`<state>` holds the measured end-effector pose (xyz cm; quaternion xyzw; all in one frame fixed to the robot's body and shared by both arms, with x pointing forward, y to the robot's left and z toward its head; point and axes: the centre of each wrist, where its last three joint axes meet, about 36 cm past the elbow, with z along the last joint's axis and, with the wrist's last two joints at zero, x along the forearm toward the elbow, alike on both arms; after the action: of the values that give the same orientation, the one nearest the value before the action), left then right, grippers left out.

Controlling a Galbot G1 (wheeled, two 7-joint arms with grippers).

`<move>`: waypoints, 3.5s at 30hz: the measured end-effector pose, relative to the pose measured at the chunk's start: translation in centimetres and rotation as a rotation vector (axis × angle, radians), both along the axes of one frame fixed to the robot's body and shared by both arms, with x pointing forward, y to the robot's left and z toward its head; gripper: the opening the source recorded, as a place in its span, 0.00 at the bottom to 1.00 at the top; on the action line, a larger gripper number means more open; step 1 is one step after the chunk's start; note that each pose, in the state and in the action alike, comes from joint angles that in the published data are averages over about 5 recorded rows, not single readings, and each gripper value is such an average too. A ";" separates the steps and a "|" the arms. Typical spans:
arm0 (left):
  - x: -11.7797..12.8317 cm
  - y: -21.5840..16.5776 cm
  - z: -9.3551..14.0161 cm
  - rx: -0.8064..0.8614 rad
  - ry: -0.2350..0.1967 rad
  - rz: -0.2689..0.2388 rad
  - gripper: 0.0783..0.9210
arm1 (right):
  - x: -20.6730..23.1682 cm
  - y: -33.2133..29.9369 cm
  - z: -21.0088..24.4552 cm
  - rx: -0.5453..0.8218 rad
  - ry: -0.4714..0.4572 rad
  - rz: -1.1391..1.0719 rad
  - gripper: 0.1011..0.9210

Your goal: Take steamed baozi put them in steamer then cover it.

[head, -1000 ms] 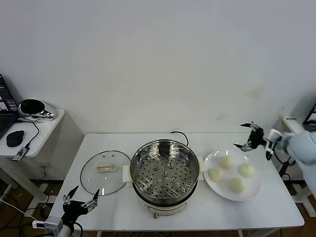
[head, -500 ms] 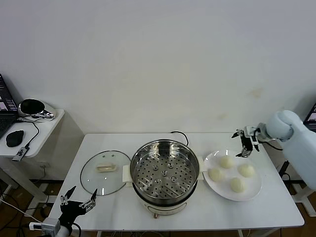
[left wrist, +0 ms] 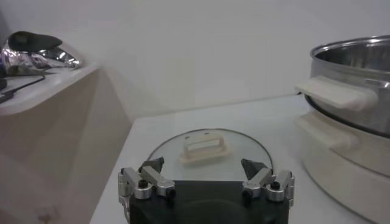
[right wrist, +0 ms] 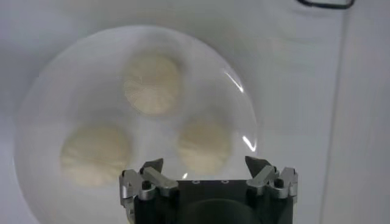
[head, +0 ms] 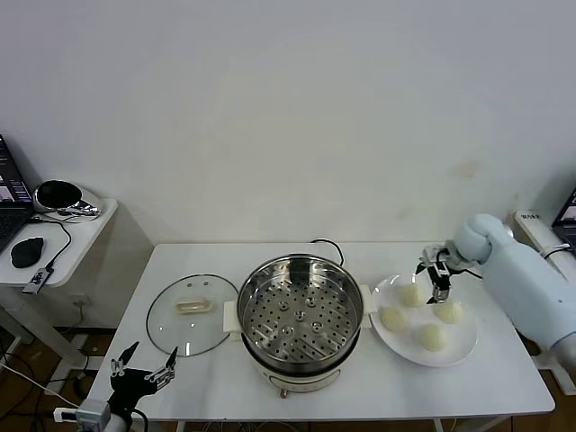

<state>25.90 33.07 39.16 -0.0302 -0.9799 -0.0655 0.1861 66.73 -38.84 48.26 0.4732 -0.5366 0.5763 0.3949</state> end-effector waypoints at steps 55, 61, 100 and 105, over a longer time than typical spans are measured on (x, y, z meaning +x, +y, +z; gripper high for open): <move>0.0 -0.1 -0.5 0.004 0.006 -0.005 0.88 | 1.4 -0.3 2.4 0.064 -0.060 -0.062 0.57; 0.3 -0.3 -0.5 0.008 -0.004 -0.010 0.88 | 2.0 2.6 9.2 0.115 -0.085 0.016 0.57; -0.8 1.2 1.3 0.042 -0.058 0.057 0.88 | 1.3 29.7 20.0 -0.055 -0.107 1.352 0.57; -1.0 1.2 1.3 0.040 -0.058 0.061 0.88 | 0.4 30.9 19.1 -0.119 -0.105 1.441 0.57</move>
<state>24.93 34.24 40.45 0.0051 -0.9838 -0.0803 0.1601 67.17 -7.94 67.40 0.6589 -0.0773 0.7435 -0.0843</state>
